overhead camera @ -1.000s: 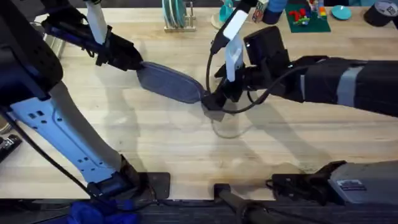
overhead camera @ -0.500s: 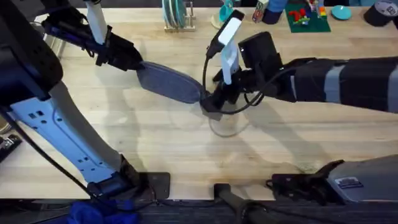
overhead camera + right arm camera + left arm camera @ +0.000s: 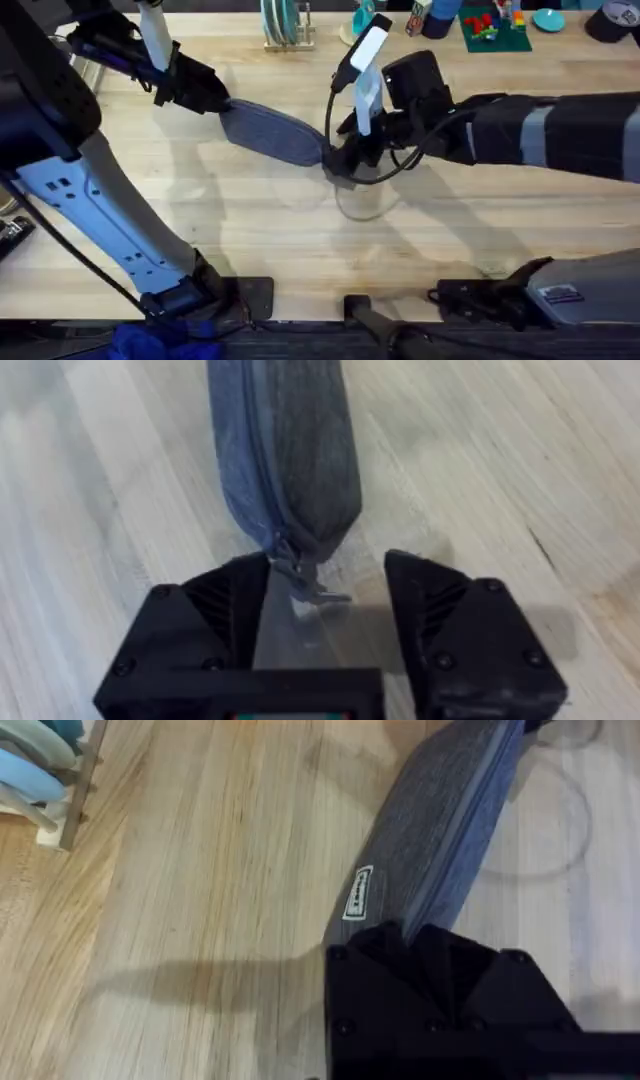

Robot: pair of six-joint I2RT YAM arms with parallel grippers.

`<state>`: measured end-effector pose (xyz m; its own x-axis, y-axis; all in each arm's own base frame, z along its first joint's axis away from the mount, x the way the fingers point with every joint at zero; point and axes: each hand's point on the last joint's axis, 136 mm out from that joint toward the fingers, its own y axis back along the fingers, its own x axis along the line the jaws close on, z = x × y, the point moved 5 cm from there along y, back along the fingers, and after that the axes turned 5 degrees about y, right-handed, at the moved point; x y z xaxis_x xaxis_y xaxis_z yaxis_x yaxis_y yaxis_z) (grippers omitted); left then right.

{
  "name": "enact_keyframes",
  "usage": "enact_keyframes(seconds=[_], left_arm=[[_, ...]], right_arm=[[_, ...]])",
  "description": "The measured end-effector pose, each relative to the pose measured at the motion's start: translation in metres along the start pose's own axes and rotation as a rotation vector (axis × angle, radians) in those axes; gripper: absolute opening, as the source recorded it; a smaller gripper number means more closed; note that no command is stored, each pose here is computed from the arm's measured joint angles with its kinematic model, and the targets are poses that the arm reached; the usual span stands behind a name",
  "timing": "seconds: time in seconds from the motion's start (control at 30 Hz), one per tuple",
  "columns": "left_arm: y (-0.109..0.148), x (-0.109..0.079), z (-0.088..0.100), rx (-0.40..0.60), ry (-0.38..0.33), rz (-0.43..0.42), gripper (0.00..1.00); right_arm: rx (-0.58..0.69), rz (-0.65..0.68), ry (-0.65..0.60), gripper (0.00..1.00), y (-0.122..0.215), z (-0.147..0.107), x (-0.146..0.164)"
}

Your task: Unzip the bag, pick up the pens from the table one at a time and place them inside, then zip the bag closed.

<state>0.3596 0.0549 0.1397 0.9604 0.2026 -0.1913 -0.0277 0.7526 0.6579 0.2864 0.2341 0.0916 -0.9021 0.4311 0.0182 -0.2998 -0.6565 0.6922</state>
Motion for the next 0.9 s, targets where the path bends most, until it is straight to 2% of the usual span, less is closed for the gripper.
enact_keyframes(seconds=[0.07,0.17,0.27,0.3,0.9], left_arm=[[0.0,0.0,0.0,0.0,0.0,0.0,0.041],[-0.0001,0.0001,-0.0001,0.0,0.0,0.0,0.042],[-0.0001,0.0,-0.0001,0.0,0.0,0.0,0.041],[0.0,0.0001,0.0,0.0,0.0,0.0,0.041],[0.0,0.0,-0.0001,0.0,0.0,0.0,0.042]], right_arm=[[-0.005,0.012,0.0,0.661,0.0,0.0004,0.0015],[-0.01,0.034,-0.003,0.318,-0.0001,0.0012,0.0048],[-0.012,0.041,-0.002,0.094,-0.0004,0.0016,0.0063],[-0.011,0.042,-0.002,0.052,-0.0004,0.0015,0.0064],[-0.007,0.044,-0.004,0.03,-0.0004,0.0005,0.0068]])
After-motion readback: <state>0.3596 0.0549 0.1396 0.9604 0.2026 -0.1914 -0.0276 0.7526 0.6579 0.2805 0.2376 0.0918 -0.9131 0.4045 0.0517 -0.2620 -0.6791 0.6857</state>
